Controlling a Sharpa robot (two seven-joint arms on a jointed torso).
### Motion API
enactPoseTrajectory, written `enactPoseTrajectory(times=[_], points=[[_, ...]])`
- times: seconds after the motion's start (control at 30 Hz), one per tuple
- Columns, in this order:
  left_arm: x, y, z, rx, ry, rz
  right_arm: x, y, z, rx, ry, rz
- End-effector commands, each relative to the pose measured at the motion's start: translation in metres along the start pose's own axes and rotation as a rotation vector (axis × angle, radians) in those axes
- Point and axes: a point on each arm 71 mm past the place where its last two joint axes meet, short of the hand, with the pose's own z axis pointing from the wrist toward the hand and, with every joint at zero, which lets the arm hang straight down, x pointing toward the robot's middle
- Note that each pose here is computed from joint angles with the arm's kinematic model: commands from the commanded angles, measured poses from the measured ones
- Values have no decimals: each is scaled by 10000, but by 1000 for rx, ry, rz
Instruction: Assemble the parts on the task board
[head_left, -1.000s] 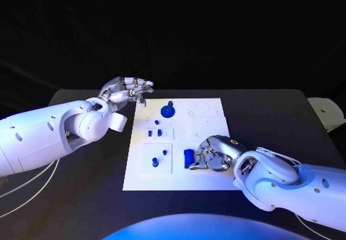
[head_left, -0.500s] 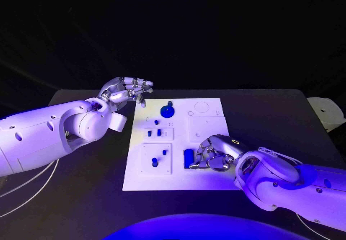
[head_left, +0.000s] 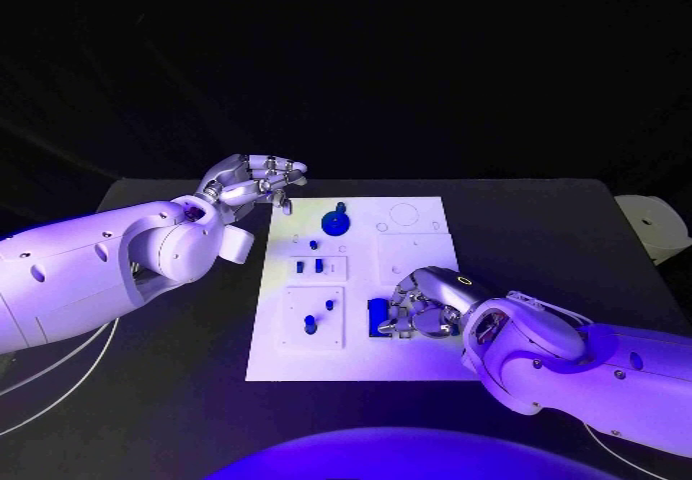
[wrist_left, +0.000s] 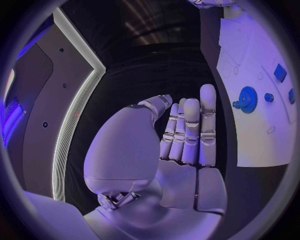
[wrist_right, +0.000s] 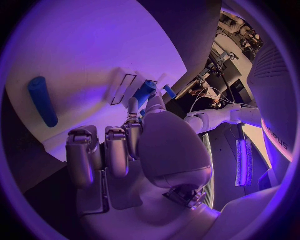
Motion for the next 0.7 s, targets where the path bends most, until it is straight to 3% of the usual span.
enactPoseTrajectory(times=[0.03,0.2,0.53,0.7], points=[[22,-7,3,5,17,-11,8,9,3,-7,0,-30],[18,-6,0,4,16,-11,-15,13,-16,-15,-26,-21],[9,-3,-6,1,15,-10,-165,-17,-143,-58,-142,96],[7,-2,-10,1,15,-11,-279,-153,-231,-22,-166,111]])
